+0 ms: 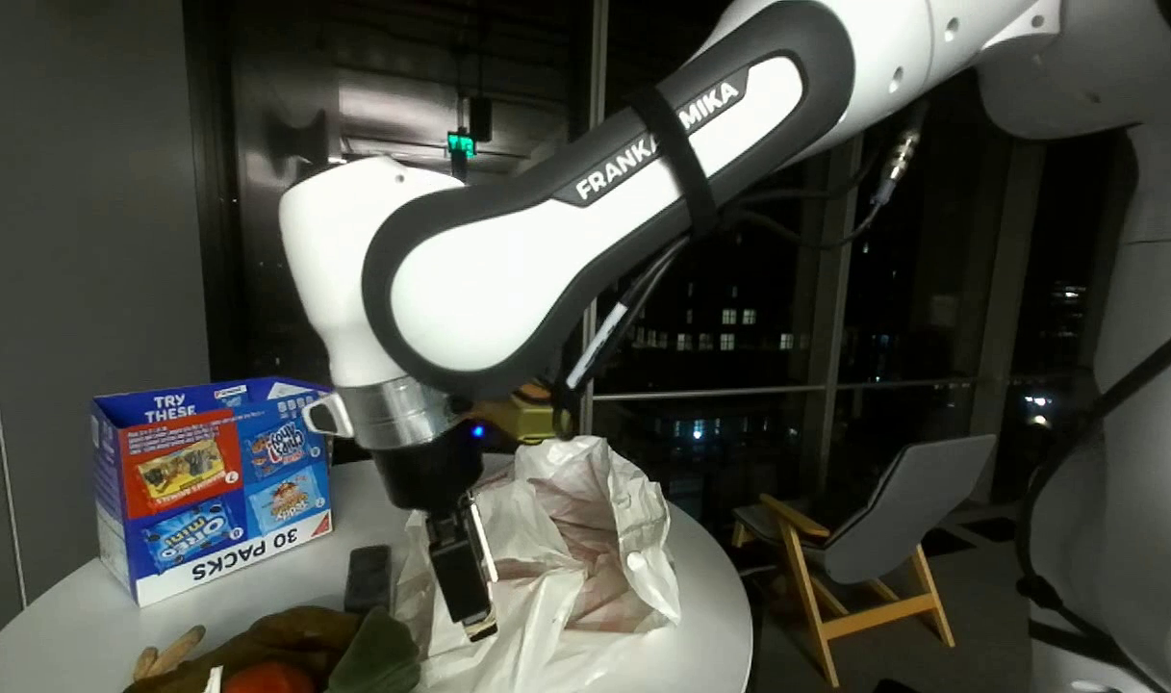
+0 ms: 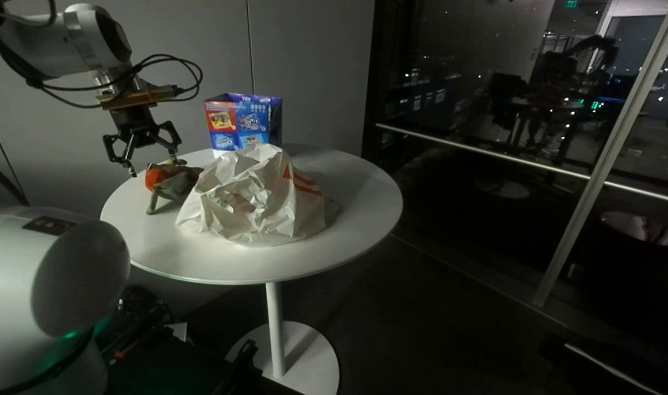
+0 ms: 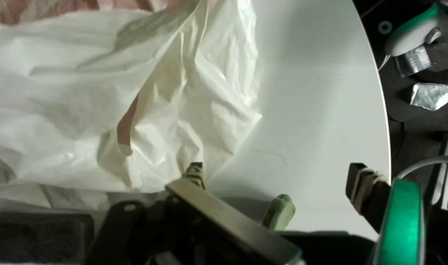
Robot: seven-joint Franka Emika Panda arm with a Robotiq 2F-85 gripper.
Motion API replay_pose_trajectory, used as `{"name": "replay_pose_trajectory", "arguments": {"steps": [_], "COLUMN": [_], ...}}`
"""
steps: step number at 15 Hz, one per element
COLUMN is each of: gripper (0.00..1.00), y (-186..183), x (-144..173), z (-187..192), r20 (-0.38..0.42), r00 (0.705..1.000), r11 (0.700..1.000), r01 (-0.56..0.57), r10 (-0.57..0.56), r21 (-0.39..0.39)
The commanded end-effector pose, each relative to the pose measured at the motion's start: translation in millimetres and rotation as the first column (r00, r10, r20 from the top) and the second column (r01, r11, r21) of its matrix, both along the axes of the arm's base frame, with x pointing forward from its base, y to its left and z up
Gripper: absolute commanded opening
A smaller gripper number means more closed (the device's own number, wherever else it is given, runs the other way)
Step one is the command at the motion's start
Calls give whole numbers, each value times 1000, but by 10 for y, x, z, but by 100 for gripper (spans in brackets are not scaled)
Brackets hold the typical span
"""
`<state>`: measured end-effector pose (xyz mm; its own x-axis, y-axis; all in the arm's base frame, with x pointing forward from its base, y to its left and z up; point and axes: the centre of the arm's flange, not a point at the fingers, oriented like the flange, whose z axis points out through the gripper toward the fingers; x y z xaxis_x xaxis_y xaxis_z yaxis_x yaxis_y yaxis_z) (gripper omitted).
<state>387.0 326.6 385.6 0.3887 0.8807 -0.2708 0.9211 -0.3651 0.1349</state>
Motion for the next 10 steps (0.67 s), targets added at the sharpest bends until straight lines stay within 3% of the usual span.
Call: {"name": "replay_pose_trajectory", "arguments": {"steps": [1, 4, 6, 10], "gripper": [100, 100, 100, 100], "y": [342, 607, 767, 978], "x": [209, 277, 308, 471], "z": [-275, -450, -472, -577], "r20": [4, 13, 18, 42], "r00": [982, 954, 932, 888], "r11": [982, 954, 928, 881], "r01": [-188, -299, -363, -460], "r10": [188, 298, 363, 458], "r21": [-5, 27, 87, 114]}}
